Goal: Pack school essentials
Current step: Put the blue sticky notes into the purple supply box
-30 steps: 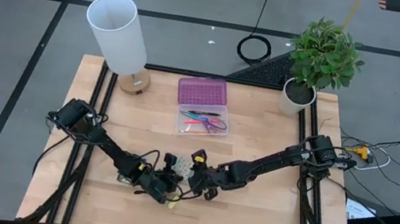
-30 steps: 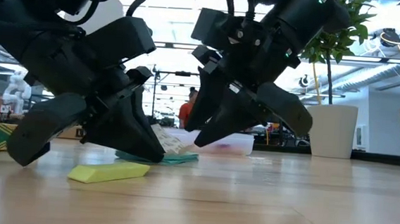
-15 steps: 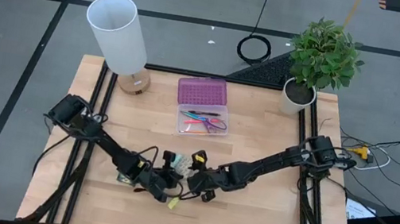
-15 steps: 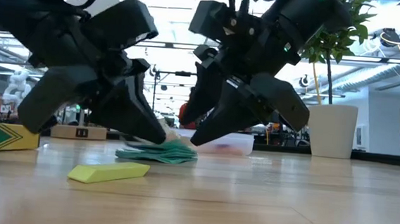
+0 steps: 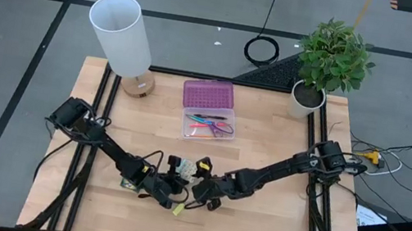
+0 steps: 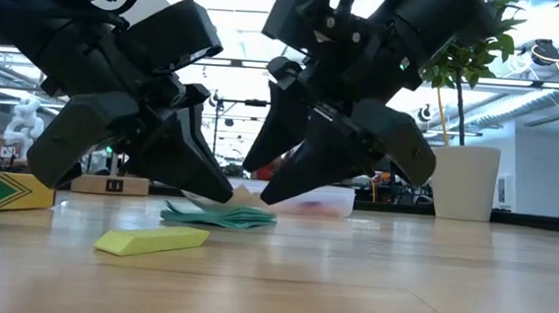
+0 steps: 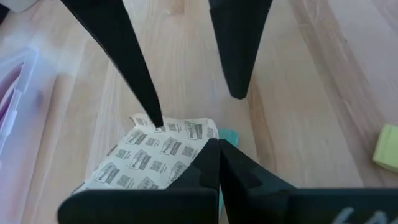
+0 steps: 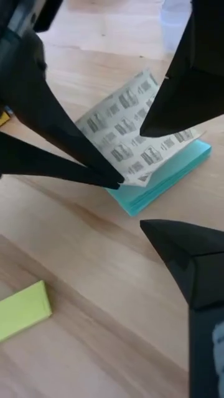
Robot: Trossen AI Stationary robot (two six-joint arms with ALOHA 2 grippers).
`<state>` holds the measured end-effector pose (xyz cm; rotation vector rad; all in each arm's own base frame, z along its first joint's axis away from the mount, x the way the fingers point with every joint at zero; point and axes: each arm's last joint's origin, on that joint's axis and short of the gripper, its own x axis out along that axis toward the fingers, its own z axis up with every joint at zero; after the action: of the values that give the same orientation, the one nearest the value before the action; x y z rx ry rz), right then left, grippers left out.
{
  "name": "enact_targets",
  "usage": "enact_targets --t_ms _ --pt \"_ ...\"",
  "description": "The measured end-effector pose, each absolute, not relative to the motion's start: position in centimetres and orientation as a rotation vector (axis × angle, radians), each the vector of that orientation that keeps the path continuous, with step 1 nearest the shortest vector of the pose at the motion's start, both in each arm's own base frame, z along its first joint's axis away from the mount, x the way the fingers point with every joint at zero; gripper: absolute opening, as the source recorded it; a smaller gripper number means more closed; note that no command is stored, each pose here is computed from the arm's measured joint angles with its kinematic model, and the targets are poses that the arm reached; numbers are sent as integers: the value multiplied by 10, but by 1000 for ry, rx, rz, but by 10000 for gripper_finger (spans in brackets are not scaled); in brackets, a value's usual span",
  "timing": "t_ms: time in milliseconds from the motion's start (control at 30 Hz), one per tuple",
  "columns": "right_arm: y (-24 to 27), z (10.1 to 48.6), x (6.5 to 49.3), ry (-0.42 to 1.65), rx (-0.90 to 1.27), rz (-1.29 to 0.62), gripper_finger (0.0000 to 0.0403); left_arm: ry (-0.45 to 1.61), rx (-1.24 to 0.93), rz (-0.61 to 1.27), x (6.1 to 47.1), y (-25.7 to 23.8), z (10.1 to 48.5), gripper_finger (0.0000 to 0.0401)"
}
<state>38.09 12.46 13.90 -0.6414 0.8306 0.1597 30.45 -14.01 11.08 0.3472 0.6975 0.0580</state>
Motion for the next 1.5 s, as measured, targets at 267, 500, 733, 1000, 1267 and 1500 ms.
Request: enact_targets --t_ms 267,500,733,1000,1267,1500 --pt "124 138 386 790 -605 224 185 697 350 56 305 -140 111 0" --pt "121 127 392 780 -605 210 146 696 350 56 305 -140 111 0" --pt "120 121 392 795 -625 218 74 696 350 54 305 -141 111 0" --pt "120 121 392 797 -626 218 5 698 356 50 305 -140 111 10" --pt "117 121 393 800 -627 214 2 682 396 70 298 -152 112 100" --pt "116 121 393 800 -626 214 4 690 438 176 278 -160 126 182"
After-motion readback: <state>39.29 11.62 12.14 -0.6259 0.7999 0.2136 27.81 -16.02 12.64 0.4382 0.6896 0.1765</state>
